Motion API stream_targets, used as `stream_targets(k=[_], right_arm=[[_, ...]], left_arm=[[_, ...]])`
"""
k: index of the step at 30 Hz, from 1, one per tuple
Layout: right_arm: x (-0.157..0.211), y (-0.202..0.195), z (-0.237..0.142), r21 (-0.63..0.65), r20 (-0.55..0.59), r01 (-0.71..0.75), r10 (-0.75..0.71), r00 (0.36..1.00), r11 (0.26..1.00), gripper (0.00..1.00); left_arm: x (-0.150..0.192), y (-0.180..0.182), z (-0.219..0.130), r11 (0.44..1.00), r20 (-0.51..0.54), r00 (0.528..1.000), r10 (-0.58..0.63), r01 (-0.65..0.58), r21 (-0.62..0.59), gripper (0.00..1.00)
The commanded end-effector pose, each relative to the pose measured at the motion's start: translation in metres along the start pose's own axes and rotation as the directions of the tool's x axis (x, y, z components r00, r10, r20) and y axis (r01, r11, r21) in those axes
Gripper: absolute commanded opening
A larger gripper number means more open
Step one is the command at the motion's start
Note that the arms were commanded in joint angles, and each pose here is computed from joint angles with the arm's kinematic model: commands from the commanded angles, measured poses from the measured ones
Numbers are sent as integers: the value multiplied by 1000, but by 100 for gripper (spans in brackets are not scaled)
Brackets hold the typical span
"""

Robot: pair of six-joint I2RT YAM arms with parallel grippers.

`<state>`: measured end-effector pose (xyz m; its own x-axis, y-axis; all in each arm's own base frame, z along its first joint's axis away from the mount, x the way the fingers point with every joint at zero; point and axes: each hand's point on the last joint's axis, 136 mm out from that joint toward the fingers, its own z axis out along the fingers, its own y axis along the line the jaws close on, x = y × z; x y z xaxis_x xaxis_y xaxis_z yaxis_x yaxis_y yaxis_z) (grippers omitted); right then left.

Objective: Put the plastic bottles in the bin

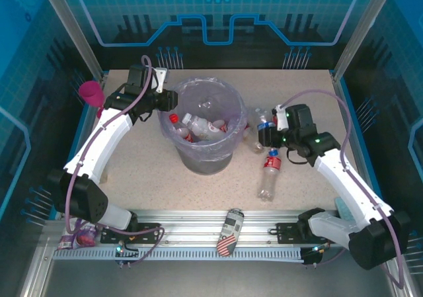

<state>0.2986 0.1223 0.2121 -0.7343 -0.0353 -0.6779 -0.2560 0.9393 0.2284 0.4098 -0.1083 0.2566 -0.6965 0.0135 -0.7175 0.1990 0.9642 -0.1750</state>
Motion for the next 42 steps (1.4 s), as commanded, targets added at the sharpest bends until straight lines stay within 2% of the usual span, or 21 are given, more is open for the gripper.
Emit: stream_targets(k=[1, 8, 14, 18, 21, 25, 31, 39, 42], right_arm=[[-36, 0, -31, 43, 77, 88, -91, 993, 995, 57], [-119, 49, -60, -47, 267, 221, -201, 942, 974, 56], [-154, 129, -52, -152, 318, 407, -345, 883, 901, 55], [-146, 172, -24, -220, 236, 481, -432, 870, 848, 55], [-128, 183, 7, -184, 128, 548, -533, 836, 816, 55], [-109, 199, 28, -243, 68, 567, -569, 819, 787, 55], [-87, 201, 57, -284, -13, 566, -593, 805, 774, 55], [-70, 184, 90, -254, -111, 580, -619, 777, 774, 58], [-67, 182, 96, -249, -119, 589, -628, 769, 769, 68]], left_arm=[[75, 22, 35, 997, -263, 965, -11, -11, -82, 46], [75, 22, 35, 997, -264, 964, -9, -13, -81, 46], [75, 22, 35, 997, -264, 965, -9, -12, -82, 46], [75, 22, 35, 997, -265, 964, -9, -13, -82, 46], [75, 22, 35, 997, -264, 965, -9, -13, -82, 46], [76, 22, 35, 996, -265, 964, -8, -15, -84, 46], [76, 22, 35, 996, -265, 964, -7, -16, -83, 46], [75, 23, 35, 996, -264, 965, -6, -17, -85, 46], [75, 23, 35, 996, -263, 965, -4, -19, -86, 46]])
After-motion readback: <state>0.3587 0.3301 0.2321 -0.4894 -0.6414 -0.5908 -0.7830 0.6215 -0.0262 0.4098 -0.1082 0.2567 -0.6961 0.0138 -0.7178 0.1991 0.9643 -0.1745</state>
